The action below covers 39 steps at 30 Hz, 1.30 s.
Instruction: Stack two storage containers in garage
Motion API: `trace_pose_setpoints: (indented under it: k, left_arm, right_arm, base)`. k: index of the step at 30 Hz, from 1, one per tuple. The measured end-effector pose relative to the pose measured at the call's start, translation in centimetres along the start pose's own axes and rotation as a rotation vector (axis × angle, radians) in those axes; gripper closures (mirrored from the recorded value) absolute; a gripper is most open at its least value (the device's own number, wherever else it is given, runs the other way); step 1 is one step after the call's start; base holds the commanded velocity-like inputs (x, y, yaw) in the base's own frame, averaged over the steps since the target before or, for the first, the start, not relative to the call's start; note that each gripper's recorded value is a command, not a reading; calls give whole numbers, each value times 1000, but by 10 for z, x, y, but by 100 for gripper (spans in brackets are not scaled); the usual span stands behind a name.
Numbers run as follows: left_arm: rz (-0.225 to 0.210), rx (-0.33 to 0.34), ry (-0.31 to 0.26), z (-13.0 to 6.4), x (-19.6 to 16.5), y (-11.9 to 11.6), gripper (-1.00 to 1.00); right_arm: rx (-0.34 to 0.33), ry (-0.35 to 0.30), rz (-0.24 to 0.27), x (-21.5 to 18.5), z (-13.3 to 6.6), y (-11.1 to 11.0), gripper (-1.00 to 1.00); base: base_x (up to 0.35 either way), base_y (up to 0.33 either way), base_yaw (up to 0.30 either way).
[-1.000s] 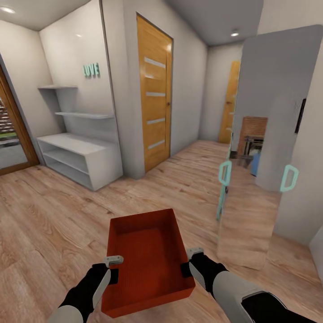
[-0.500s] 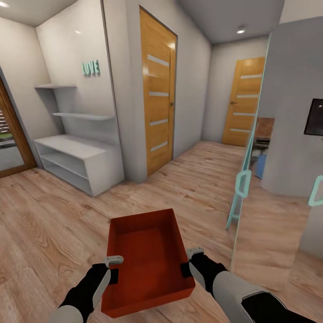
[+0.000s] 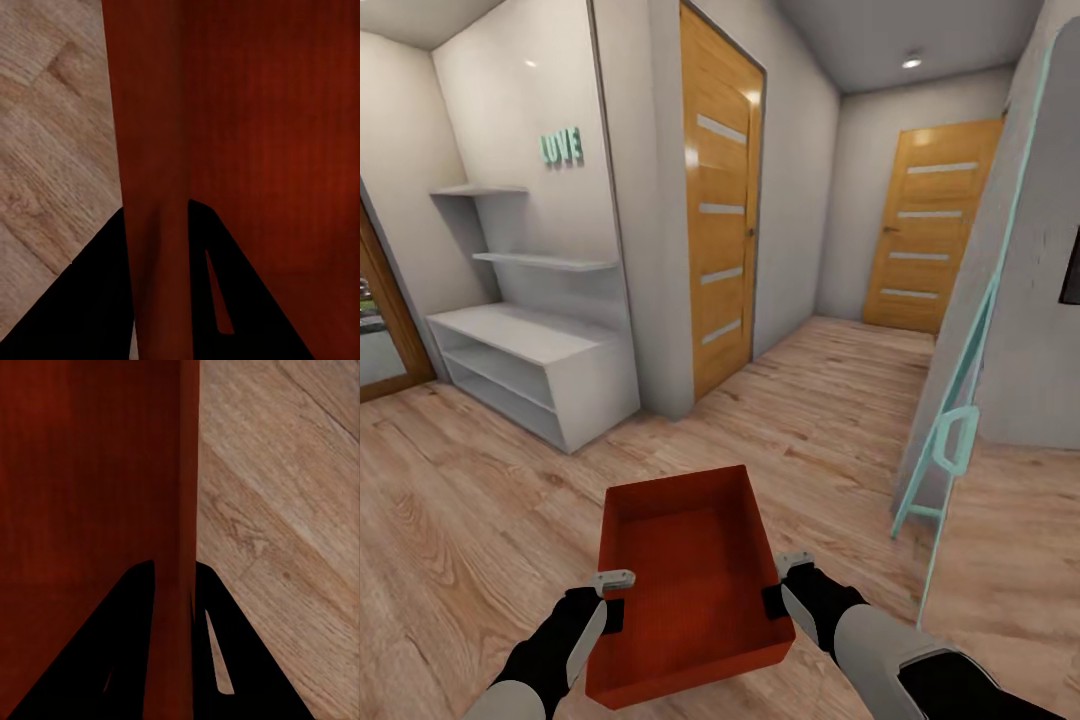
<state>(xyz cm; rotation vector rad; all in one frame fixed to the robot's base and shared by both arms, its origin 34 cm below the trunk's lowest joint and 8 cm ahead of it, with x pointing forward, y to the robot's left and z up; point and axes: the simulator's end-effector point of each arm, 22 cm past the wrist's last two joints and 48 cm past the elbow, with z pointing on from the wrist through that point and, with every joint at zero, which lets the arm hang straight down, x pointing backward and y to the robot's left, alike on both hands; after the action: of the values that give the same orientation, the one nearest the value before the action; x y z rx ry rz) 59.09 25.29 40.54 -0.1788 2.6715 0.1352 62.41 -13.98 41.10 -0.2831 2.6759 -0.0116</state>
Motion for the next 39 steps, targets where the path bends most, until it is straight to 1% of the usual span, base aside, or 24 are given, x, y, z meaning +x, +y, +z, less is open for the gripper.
trace_pose_setpoints:
  k: [16, 39]
  left_arm:
    - [0, 0, 0, 0, 0, 0, 100]
    - [-1, 1, -6, -2, -2, 0, 100]
  right_arm:
    - [0, 0, 0, 0, 0, 0, 100]
    - [2, -5, -1, -2, -2, -1, 100]
  base:
    - [341, 146, -1]
    - [341, 146, -279]
